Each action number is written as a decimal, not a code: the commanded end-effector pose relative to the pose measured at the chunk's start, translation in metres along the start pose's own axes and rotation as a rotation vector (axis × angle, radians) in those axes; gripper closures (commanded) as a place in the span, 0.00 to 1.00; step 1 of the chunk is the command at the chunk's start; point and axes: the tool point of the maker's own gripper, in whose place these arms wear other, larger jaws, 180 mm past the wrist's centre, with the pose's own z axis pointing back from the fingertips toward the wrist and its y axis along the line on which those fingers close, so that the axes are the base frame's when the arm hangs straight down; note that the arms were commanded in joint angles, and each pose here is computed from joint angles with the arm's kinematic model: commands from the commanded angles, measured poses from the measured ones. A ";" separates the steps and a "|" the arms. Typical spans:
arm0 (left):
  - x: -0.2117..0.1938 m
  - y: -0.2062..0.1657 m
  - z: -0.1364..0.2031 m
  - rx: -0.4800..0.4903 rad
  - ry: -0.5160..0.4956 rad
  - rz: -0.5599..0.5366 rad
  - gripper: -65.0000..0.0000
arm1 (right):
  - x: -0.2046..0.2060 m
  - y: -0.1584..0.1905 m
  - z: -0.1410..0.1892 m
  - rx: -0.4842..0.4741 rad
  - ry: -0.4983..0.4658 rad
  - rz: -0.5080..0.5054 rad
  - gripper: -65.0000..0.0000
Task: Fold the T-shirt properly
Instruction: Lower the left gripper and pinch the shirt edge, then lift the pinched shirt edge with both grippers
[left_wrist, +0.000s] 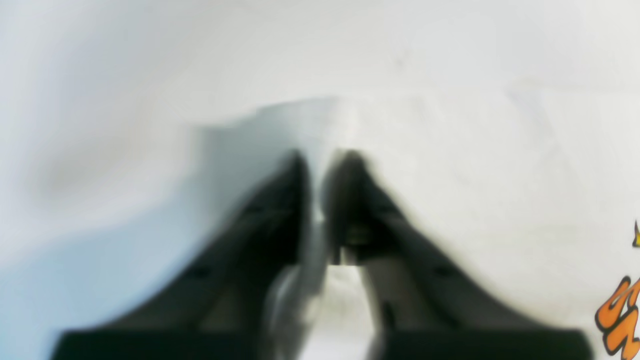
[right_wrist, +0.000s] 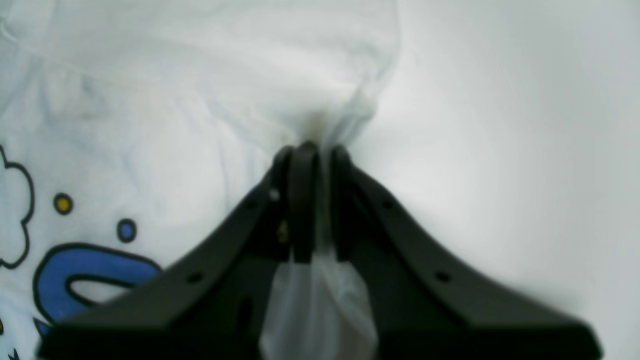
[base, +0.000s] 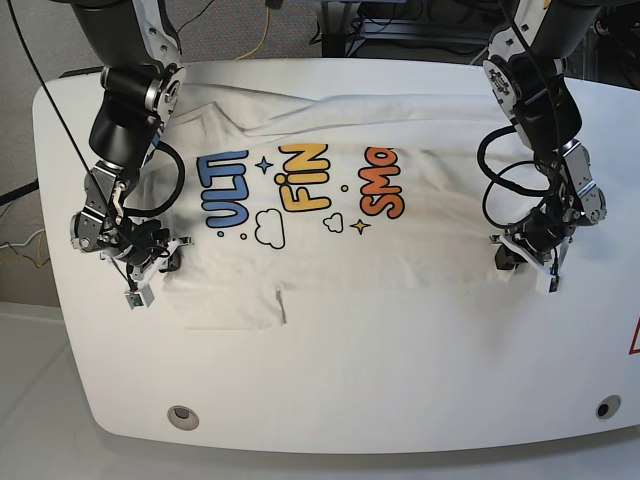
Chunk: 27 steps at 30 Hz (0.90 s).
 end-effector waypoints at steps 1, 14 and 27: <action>-0.002 0.004 0.001 0.013 0.043 -0.024 0.95 | -0.022 -0.001 -0.001 -0.011 0.110 0.028 0.91; -0.002 0.006 0.003 0.018 0.042 -0.027 0.97 | -0.022 -0.001 -0.001 -0.011 0.108 0.028 0.91; 0.020 0.005 0.002 0.019 0.022 -0.056 0.97 | -0.017 -0.001 0.000 -0.010 0.103 0.029 1.00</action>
